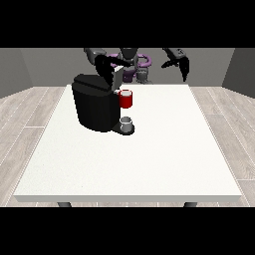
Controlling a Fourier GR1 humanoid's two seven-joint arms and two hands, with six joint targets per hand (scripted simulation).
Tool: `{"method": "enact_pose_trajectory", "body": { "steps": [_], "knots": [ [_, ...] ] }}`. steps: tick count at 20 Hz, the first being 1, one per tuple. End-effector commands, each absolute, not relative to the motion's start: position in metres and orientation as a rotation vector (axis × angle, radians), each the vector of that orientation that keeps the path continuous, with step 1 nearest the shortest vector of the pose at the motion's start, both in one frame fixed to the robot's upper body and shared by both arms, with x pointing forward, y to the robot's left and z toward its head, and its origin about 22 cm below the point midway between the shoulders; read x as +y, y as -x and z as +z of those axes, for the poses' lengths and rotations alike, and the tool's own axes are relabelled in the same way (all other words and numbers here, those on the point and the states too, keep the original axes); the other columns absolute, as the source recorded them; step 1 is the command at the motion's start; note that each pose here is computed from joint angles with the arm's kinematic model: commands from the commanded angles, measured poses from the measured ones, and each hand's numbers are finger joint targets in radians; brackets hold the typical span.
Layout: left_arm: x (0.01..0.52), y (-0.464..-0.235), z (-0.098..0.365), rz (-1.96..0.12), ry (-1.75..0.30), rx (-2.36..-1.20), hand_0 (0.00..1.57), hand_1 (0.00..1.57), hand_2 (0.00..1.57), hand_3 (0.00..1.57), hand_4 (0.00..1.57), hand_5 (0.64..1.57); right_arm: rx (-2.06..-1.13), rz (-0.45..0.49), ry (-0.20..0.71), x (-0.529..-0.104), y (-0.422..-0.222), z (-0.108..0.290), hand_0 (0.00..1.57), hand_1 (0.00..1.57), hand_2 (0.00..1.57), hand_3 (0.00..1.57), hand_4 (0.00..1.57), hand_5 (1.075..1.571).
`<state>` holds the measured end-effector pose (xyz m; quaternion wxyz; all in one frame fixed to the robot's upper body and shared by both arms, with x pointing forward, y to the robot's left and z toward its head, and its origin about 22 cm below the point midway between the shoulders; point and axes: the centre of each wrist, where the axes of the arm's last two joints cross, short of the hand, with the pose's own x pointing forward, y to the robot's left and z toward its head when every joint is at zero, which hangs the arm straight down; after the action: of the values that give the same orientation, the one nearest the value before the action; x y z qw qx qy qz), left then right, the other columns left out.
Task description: Insert the coffee pod into the coffee machine and close the lid
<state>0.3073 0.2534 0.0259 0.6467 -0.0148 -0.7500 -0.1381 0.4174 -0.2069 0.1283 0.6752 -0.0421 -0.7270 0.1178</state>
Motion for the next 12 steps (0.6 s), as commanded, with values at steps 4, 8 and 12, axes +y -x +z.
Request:
{"method": "enact_pose_trajectory", "body": {
  "steps": [4,8,12],
  "knots": [
    [0.234,-0.31,0.037,-0.375,0.079,-1.704,0.0,0.0,0.0,0.0,0.39,1.571,-1.719,0.372,0.104,-0.17,-0.421,0.149,0.0,0.0,0.0,0.0,0.0,1.571],
    [0.22,-0.31,0.035,-0.394,0.101,-1.72,0.0,0.0,0.0,0.0,0.36,1.571,-1.759,0.422,0.15,-0.159,-0.415,0.156,0.0,0.0,0.0,0.0,0.08,1.571],
    [0.229,-0.325,0.053,-0.405,0.101,-1.766,0.0,0.0,0.0,0.0,0.33,1.571,-1.811,0.404,0.219,-0.168,-0.418,0.205,0.0,0.0,0.0,0.0,0.26,1.571]
  ]
}}
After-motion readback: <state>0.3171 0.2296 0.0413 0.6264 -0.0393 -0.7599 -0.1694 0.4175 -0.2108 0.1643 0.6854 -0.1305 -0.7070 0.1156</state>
